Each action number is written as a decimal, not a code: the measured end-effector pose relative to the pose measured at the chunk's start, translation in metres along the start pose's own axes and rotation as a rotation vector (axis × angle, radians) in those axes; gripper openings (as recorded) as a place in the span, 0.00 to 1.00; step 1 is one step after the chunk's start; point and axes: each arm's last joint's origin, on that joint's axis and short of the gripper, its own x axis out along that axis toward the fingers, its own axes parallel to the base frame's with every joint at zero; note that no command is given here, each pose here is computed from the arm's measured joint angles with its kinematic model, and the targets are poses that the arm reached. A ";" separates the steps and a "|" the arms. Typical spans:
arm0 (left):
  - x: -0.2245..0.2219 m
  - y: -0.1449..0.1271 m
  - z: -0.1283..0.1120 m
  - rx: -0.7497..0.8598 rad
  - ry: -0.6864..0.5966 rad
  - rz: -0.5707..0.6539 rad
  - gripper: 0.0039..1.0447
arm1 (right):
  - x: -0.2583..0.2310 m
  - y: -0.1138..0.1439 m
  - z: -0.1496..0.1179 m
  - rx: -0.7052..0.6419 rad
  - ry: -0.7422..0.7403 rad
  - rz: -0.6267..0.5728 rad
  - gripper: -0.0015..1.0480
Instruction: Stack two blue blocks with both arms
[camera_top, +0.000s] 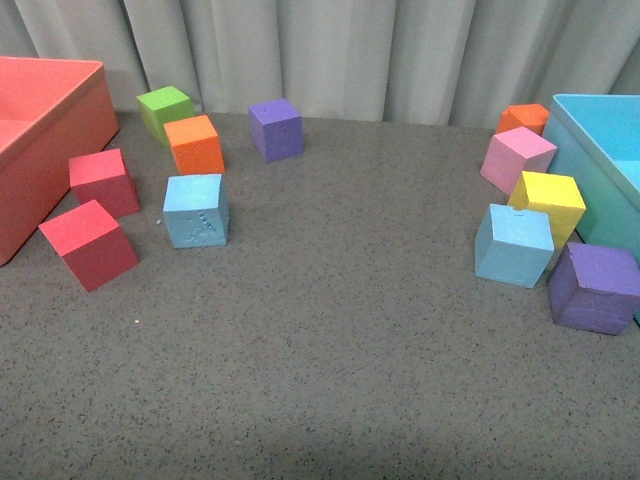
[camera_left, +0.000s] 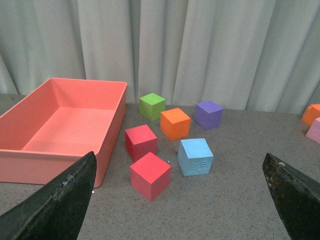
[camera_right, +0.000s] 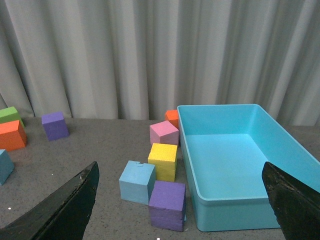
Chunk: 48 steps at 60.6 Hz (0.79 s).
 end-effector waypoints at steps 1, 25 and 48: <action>0.000 0.000 0.000 0.000 0.000 0.000 0.94 | 0.000 0.000 0.000 0.000 0.000 0.000 0.91; 0.000 0.000 0.000 0.000 0.000 0.000 0.94 | 0.000 0.000 0.000 0.000 0.000 0.000 0.91; 0.000 0.000 0.000 0.000 0.000 0.000 0.94 | 0.000 0.000 0.000 0.000 0.000 0.000 0.91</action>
